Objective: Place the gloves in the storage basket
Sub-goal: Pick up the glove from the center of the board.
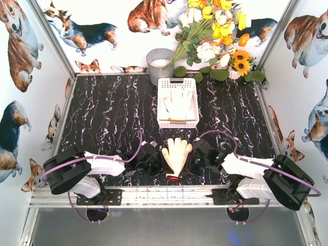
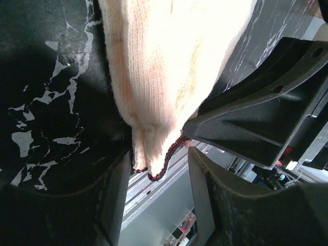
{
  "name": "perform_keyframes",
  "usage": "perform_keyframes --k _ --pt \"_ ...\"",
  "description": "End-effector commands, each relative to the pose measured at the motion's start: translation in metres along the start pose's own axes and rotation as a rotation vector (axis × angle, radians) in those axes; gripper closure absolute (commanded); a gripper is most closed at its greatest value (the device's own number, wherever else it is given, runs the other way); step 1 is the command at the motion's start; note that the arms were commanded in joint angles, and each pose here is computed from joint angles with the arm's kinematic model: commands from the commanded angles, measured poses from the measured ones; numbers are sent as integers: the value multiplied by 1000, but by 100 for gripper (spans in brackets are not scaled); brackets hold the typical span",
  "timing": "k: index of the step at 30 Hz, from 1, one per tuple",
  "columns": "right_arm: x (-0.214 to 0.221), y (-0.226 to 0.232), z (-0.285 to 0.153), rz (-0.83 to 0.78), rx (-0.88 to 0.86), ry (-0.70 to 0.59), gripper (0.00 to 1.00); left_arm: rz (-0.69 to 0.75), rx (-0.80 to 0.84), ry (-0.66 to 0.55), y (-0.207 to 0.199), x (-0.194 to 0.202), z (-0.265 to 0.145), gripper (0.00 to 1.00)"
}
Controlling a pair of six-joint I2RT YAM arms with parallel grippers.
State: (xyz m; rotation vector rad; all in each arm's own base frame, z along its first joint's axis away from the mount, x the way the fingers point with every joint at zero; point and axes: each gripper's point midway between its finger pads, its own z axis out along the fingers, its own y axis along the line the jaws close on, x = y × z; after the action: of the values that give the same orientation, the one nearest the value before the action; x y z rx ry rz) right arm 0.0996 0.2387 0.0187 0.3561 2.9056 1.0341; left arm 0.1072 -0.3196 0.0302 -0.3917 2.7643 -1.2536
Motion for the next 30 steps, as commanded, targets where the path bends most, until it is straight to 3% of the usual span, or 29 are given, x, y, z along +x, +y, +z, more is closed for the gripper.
perform_keyframes --k 1,7,17,20,25,30 --pt "-3 -9 5 -37 53 -8 78 -18 -58 -25 20 -4 4 57" --pt "-4 -12 8 -40 81 2 80 -18 -64 -62 23 -10 2 58" --pt "-7 -9 9 -42 77 -9 81 -22 54 -10 -5 -5 21 66" --pt "-10 -2 6 -39 51 -29 81 -33 72 3 -10 -3 24 73" --pt "-20 11 -7 -45 1 -101 70 -85 93 8 -17 -4 19 98" --pt "-34 28 -26 -59 -54 -178 53 -152 128 4 -25 -7 8 100"
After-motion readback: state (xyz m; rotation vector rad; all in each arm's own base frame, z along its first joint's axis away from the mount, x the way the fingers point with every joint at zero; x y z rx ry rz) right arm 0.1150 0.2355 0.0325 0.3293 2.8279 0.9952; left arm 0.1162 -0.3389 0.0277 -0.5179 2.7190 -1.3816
